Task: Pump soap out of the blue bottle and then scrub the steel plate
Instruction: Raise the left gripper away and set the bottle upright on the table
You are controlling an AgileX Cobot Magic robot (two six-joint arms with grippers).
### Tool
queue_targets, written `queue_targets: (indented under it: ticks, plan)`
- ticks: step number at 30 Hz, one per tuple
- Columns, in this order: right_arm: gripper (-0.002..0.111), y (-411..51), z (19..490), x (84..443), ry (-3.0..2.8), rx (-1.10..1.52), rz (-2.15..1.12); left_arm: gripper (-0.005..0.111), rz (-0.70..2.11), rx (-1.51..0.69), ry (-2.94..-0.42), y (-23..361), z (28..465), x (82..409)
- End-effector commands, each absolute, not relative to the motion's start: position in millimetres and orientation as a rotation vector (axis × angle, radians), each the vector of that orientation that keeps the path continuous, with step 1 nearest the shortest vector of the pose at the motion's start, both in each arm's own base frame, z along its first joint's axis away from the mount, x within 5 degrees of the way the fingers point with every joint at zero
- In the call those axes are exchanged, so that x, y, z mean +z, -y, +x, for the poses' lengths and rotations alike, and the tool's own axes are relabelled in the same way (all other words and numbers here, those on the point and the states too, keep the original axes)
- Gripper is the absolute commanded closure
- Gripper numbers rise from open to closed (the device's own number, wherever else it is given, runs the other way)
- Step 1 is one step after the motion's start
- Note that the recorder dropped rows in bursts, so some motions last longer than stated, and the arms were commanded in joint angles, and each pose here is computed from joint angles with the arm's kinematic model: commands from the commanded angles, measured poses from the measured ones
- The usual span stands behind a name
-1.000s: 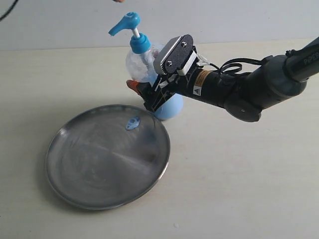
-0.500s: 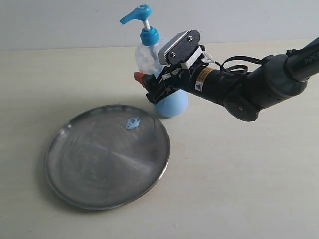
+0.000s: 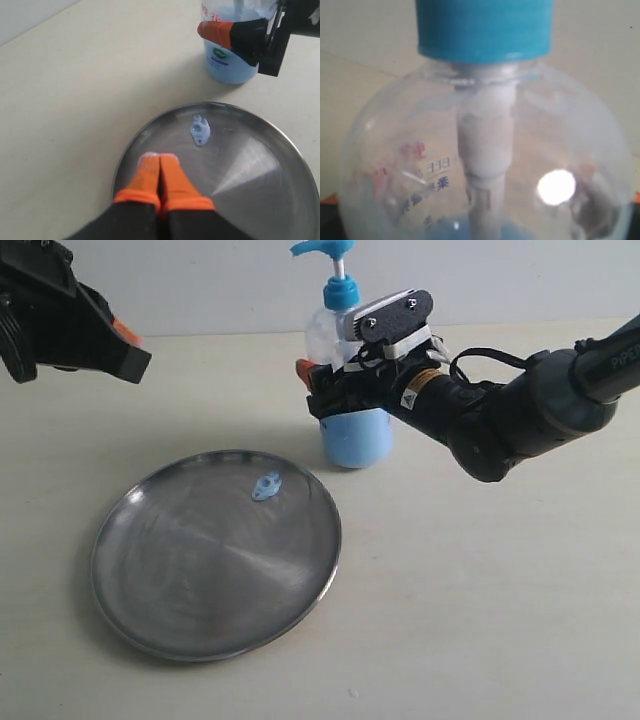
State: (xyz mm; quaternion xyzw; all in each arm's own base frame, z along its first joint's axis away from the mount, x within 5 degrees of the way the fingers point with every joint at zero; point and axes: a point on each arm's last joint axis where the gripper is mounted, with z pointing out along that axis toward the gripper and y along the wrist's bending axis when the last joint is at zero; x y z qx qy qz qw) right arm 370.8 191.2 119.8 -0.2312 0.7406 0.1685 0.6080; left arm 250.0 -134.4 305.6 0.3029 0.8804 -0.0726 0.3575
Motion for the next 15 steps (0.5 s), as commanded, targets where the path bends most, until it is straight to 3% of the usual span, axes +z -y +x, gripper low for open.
queue_targets:
  ticks: [1, 15]
  plan:
    - [0.108, -181.5, 379.6, 135.2, -1.668, 0.452, -0.390, 0.107, 0.749, -0.197, -2.204, 136.1, 251.7, 299.7]
    - [0.108, -184.8, 376.8, 132.4, -1.656, 0.493, -0.492, 0.107, 0.702, -0.236, -2.170, 138.7, 254.5, 301.9]
